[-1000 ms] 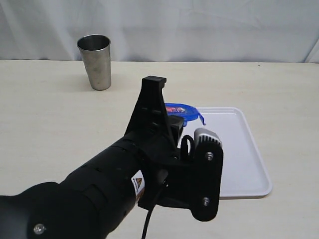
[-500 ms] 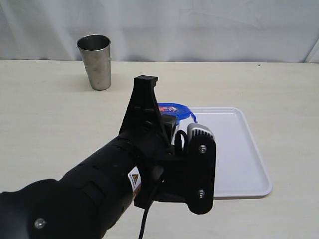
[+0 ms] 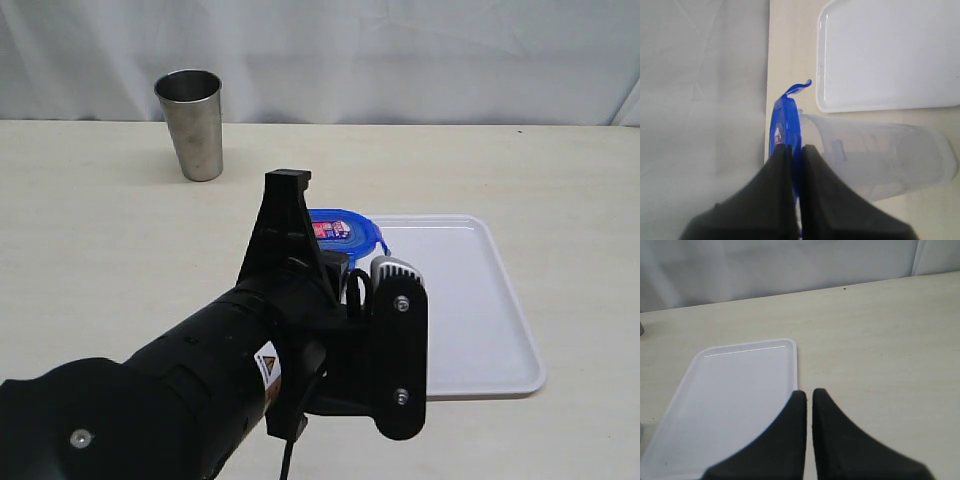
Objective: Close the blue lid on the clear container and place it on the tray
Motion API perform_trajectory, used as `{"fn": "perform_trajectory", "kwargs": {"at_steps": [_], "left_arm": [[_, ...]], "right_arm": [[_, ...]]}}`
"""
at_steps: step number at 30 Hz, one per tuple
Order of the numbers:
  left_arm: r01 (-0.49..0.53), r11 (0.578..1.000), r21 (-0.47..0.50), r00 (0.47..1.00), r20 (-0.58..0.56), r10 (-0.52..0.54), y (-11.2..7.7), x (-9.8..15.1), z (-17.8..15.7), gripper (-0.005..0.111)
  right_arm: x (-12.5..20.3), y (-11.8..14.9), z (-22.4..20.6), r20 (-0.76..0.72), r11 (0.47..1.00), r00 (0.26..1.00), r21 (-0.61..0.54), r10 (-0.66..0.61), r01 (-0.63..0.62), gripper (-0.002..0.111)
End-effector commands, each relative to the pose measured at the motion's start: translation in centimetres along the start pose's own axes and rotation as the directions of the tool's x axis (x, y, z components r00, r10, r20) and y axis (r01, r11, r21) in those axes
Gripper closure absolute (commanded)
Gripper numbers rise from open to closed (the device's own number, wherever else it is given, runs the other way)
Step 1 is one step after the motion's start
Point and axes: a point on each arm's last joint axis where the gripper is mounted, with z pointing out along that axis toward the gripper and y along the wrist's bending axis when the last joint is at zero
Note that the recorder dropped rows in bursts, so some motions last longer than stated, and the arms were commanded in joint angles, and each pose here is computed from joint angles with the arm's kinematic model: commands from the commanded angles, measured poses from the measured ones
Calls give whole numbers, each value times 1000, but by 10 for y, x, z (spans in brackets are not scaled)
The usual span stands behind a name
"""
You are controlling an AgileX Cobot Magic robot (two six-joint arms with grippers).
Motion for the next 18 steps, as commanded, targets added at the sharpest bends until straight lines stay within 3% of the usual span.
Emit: {"fn": "perform_trajectory", "kwargs": {"at_steps": [1, 18], "left_arm": [[2, 1000, 8, 1000, -8, -2, -1, 1, -2, 107], [-58, 998, 40, 998, -23, 59, -4, 3, -2, 107]], "right_arm": [[1, 0, 0, 5, 1000, 1000, 4, 3, -3, 104], [1, 0, 0, 5, 1000, 1000, 4, 3, -3, 104]]}}
